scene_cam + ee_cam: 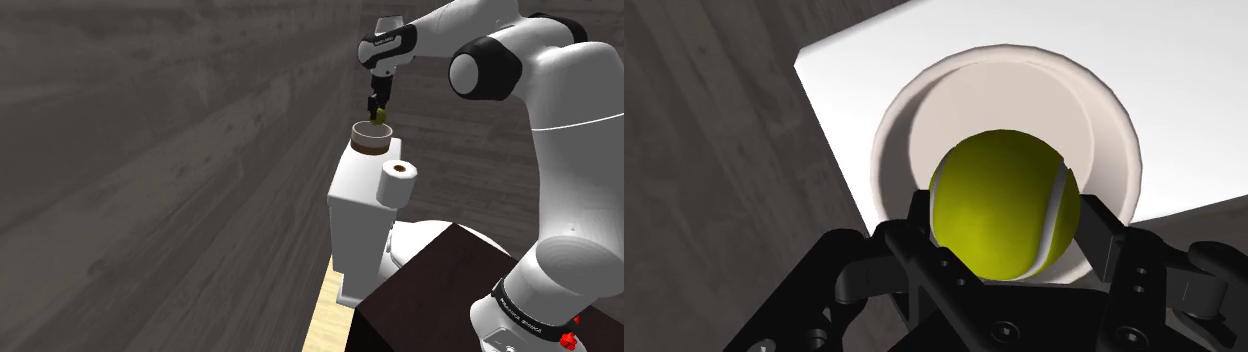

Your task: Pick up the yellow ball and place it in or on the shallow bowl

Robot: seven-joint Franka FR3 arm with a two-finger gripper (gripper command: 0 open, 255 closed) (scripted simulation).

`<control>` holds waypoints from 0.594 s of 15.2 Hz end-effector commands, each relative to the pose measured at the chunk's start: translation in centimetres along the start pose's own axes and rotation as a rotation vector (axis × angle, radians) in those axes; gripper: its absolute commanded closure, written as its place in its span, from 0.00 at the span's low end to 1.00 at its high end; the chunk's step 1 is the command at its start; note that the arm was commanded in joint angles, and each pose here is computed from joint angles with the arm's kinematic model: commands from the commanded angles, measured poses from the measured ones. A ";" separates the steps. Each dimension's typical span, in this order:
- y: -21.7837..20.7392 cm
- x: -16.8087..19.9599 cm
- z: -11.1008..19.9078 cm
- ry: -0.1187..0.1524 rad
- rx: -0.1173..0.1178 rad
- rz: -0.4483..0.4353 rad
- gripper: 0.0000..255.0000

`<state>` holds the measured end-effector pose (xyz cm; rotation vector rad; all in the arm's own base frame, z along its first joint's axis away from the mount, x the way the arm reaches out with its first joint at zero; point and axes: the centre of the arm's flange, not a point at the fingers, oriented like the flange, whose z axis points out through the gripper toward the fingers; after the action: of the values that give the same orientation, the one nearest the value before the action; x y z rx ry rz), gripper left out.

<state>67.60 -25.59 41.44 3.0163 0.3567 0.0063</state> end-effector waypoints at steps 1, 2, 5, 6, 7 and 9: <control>-0.1 0.2 1.0 0.001 -0.001 0.000 1.00; -0.1 0.2 1.5 0.001 0.000 0.000 1.00; -0.3 0.2 2.9 0.001 -0.001 0.000 1.00; -0.3 0.2 2.9 0.001 0.000 0.000 1.00; -0.3 0.2 2.9 0.001 0.000 0.000 1.00; -0.3 0.2 2.9 0.001 0.000 0.000 1.00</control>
<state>67.77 -25.55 38.53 3.0161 0.3564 0.0069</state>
